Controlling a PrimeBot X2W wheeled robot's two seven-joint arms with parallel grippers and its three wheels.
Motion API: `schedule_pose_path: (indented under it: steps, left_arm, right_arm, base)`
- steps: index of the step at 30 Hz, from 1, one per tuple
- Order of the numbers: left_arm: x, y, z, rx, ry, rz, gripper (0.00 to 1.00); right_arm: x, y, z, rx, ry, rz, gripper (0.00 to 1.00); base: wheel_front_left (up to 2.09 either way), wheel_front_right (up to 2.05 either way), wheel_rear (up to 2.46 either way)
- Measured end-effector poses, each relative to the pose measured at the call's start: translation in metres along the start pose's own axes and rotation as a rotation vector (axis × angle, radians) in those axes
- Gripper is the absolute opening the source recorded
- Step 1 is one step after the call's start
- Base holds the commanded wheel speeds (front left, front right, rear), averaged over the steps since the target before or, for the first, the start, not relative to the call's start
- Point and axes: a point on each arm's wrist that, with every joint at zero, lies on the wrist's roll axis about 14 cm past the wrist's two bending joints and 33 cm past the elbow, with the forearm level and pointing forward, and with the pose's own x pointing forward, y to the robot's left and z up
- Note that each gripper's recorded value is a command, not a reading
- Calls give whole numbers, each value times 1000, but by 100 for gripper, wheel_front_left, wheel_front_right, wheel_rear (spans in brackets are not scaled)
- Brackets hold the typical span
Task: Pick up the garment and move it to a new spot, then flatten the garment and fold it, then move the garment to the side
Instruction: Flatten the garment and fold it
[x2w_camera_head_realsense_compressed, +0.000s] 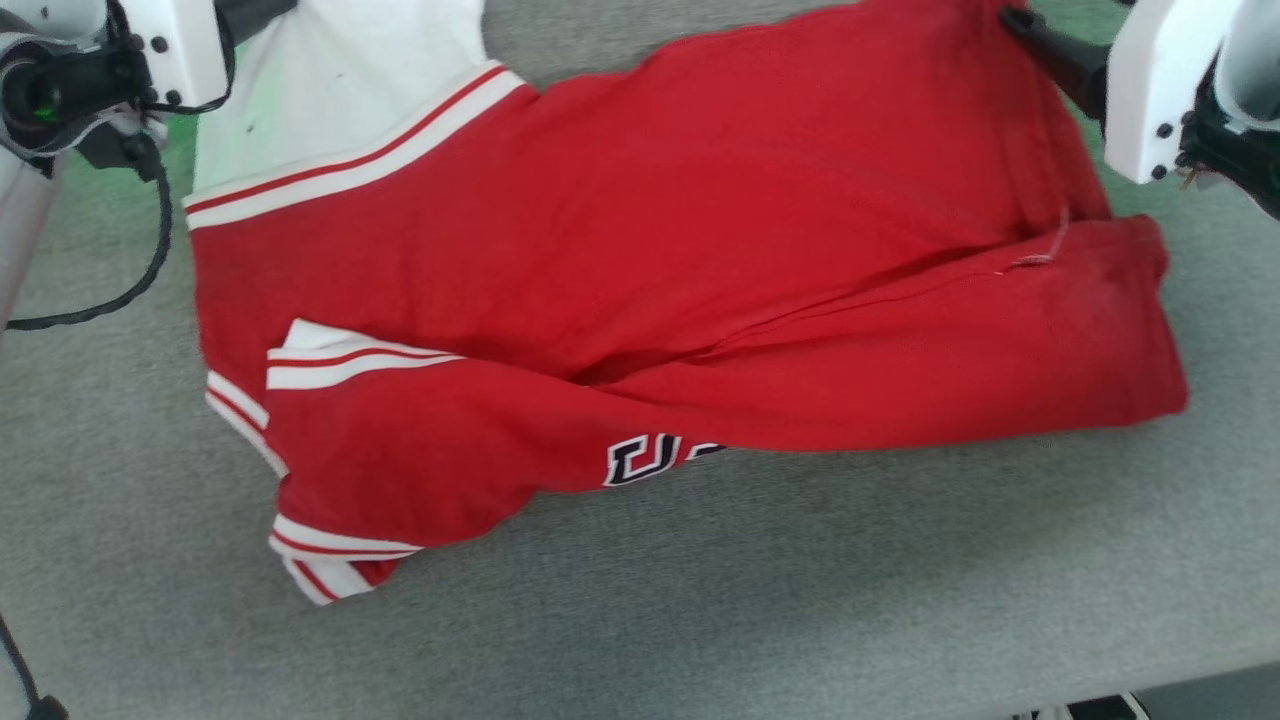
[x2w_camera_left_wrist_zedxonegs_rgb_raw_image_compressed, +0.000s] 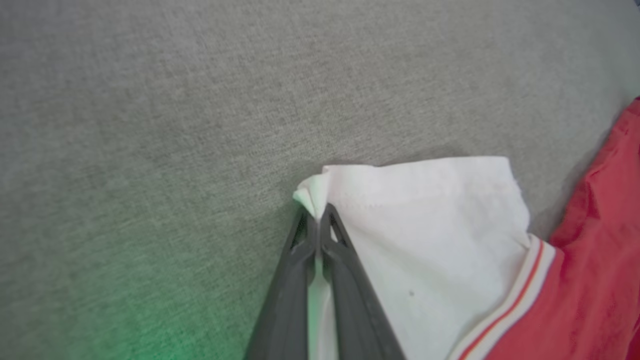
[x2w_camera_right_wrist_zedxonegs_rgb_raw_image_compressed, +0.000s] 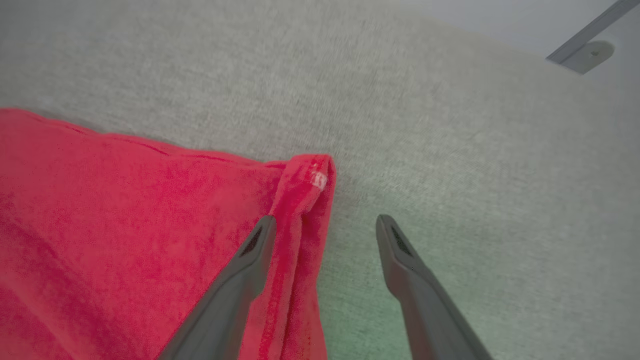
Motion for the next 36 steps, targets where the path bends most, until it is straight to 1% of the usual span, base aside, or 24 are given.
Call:
schedule_pose_path:
  steps: [2,5,10,11,13,15,17,19,23,27,30,32,36]
  left_arm:
    - [-1,2,-2,-8,-6,-2,0]
    - [-3,2,-4,-9,-17,-7,0]
    - [-5,-1,-6,-8,-31,-23,0]
    - [-6,-3,-6,-8,-39,-27,0]
    - [-7,-8,-7,-9,-48,-42,0]
    - [-9,-13,-8,-10,-66,-56,0]
    - [-15,-20,-8,-13,-95,-73,0]
    - [-24,-29,-3,-24,-135,-101,0]
    - [-55,-49,12,-12,-243,-152,0]
    - [-92,-71,10,21,-315,-209,0]
    - [-120,-89,-6,43,-357,-257,0]
    - [-134,-97,-31,58,-352,-279,0]
    - [-160,-97,-70,44,-390,-277,0]
  right_arm:
    - [10,9,-8,-9,63,29,100]
    - [20,17,-13,-12,111,57,100]
    - [31,18,-13,-18,145,70,100]
    - [33,18,-13,-13,150,73,49]
    - [36,20,-13,-17,158,80,0]
    - [38,24,-8,-18,135,90,0]
    - [36,27,3,3,74,102,0]
    - [29,22,15,-9,18,90,0]
    - [9,19,25,4,-61,90,0]
    - [-21,17,31,-1,-127,90,0]
    - [-40,24,20,9,-138,114,0]
    - [-52,27,7,21,-137,125,0]
    - [-73,24,-23,46,-127,122,0]
  base:
    - [0,0,0]
    - [0,0,0]
    - [0,0,0]
    - [0,0,0]
    - [0,0,0]
    - [0,0,0]
    - [0,0,0]
    - [0,0,0]
    - [0,0,0]
    - [0,0,0]
    - [0,0,0]
    - [0,0,0]
    - [0,0,0]
